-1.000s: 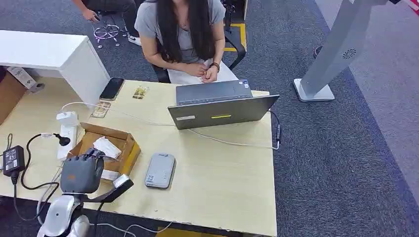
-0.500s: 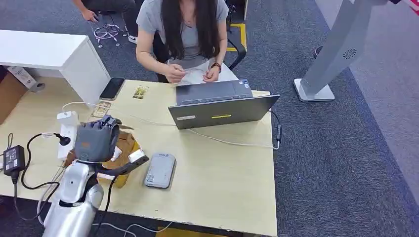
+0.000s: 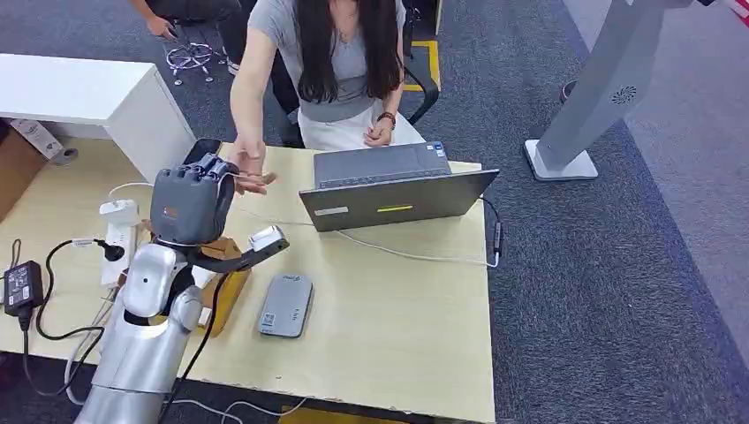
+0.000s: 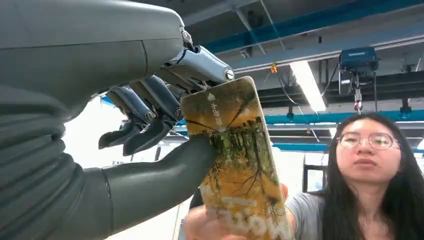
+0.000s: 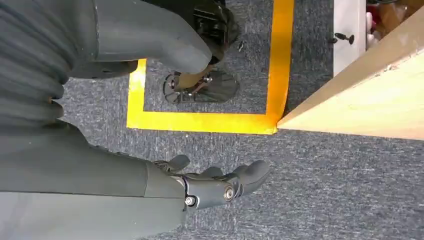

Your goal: Pass the card to the sensor for recognition and then transmit it.

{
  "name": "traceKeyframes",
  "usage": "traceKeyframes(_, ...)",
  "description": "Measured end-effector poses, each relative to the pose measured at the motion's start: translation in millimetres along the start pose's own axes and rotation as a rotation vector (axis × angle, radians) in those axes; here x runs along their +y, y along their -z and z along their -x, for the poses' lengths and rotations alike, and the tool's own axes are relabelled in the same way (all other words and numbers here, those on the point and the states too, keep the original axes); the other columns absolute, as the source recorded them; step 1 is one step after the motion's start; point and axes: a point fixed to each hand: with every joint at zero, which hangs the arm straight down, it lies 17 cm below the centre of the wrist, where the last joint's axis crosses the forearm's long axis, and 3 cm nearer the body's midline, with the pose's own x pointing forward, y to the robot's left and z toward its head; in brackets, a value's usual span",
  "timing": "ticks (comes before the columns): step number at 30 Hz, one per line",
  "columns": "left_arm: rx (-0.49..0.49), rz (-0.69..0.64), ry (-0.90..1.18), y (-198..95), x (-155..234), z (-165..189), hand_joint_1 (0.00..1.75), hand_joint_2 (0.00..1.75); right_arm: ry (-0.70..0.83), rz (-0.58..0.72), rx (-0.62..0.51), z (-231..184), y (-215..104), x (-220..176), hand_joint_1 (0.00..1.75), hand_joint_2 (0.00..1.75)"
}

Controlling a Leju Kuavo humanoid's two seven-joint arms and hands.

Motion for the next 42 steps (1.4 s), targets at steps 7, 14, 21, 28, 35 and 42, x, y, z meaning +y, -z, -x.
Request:
traceKeyframes(7, -0.005, -0.006, 0.000, 3, 2, -2, 1.75, 1.75, 0.000, 0.000, -0.001, -1, 0, 0, 0.00, 1.75)
traceKeyframes(14, -0.005, -0.006, 0.000, 3, 2, -2, 1.75, 1.75, 0.000, 0.000, 0.000, 0, 0, 0, 0.00, 1.75)
traceKeyframes(21, -0.005, -0.004, -0.001, 3, 2, -2, 1.75, 1.75, 0.001, 0.000, 0.000, 0, 0, 0, 0.00, 1.75)
traceKeyframes(28, 0.000, -0.016, -0.003, 15, 9, 0, 1.75, 1.75, 0.000, -0.007, -0.001, -1, 0, 4, 0.00, 1.75)
traceKeyframes(35, 0.026, -0.036, 0.010, 37, 18, 9, 1.75, 1.75, -0.015, -0.019, -0.004, -3, 0, 7, 0.00, 1.75)
traceKeyframes(42, 0.029, 0.004, 0.168, 110, 10, 26, 0.00, 1.75, -0.037, -0.036, -0.003, -11, 2, 14, 0.00, 1.75)
